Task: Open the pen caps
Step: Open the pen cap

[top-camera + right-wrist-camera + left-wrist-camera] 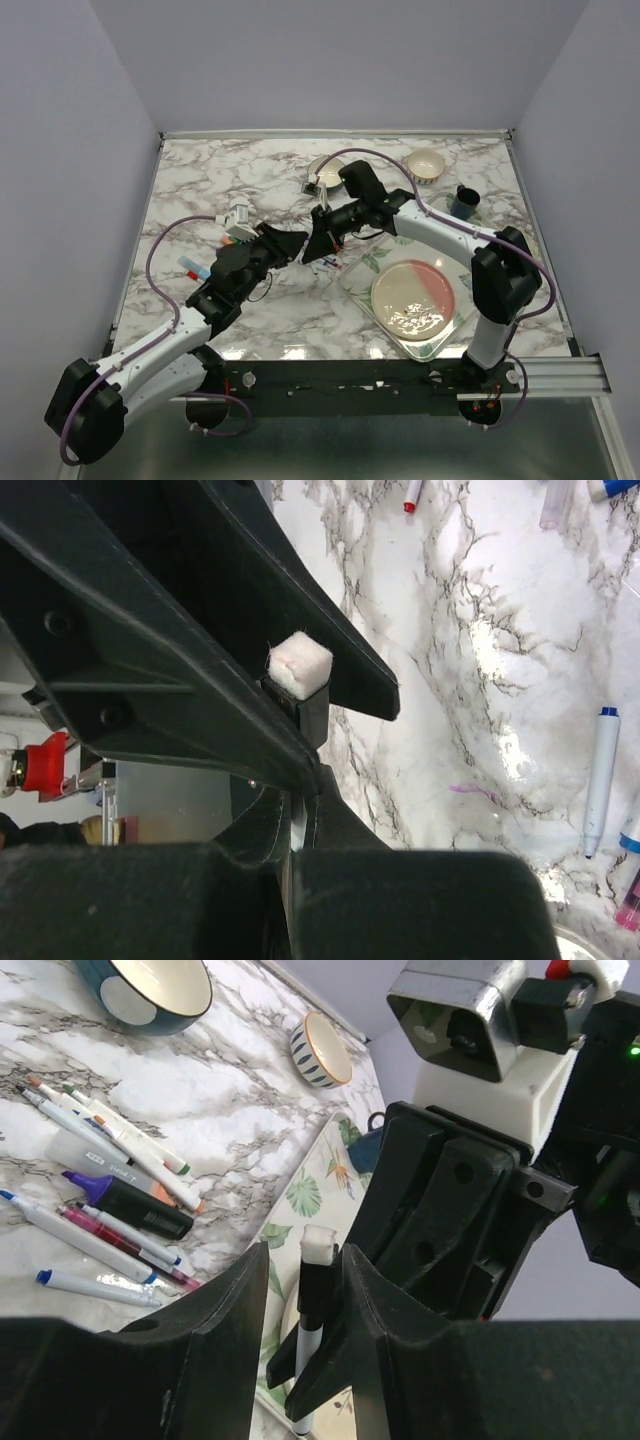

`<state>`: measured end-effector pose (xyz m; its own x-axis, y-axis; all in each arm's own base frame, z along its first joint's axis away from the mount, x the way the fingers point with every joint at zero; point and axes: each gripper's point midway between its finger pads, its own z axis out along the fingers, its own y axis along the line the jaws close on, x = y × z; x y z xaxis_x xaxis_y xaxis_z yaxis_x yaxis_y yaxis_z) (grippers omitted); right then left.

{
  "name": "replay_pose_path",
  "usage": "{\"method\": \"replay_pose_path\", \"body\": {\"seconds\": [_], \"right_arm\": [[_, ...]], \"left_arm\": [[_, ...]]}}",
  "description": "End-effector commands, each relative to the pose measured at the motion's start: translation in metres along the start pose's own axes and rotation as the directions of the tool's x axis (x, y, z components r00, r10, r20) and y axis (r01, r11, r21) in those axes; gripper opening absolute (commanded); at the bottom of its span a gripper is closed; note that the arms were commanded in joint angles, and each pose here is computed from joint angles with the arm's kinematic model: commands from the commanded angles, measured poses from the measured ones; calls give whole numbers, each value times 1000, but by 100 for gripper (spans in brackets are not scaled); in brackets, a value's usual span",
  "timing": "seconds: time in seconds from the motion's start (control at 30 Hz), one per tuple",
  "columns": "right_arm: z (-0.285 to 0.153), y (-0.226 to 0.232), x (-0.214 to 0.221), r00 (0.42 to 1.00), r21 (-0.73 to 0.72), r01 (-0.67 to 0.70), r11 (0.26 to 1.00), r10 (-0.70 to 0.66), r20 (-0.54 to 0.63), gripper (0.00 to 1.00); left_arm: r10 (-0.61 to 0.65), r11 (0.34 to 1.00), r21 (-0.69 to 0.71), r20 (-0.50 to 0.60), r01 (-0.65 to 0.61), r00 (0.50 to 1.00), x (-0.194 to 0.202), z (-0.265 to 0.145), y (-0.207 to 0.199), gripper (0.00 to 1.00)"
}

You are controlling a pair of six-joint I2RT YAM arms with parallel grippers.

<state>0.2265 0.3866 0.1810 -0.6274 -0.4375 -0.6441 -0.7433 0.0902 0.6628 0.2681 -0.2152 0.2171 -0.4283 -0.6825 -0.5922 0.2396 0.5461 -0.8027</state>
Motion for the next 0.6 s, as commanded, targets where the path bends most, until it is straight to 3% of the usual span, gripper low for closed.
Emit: {"method": "replay_pose_path", "body": {"seconds": [0.0, 0.03, 0.13, 0.17, 0.4, 0.57], "right_arm": [[0, 8, -6, 999, -31, 33, 999, -33, -2, 1], [0, 9, -5, 999, -33, 33, 999, -34, -3, 1], [0, 8, -5, 999, -33, 37, 999, -37, -4, 1], [0, 8, -4, 999, -33, 36, 999, -36, -6, 1], [5, 5, 3, 999, -42, 13, 999, -15, -32, 1], [8, 6, 5, 999, -42, 13, 999, -15, -43, 1]], "left_arm": [[37, 999, 27, -28, -36, 999, 1, 5, -12, 41], [37, 999, 27, -32, -36, 999, 1, 6, -12, 40], [49, 999, 7, -30, -49, 998, -3, 10, -13, 14], [52, 998, -20, -23, -52, 998, -8, 11, -10, 0], [158, 966, -233, 188, -112, 969, -125, 9, -1, 0], [225, 939, -308, 221, -151, 949, -164, 9, 16, 0]]}}
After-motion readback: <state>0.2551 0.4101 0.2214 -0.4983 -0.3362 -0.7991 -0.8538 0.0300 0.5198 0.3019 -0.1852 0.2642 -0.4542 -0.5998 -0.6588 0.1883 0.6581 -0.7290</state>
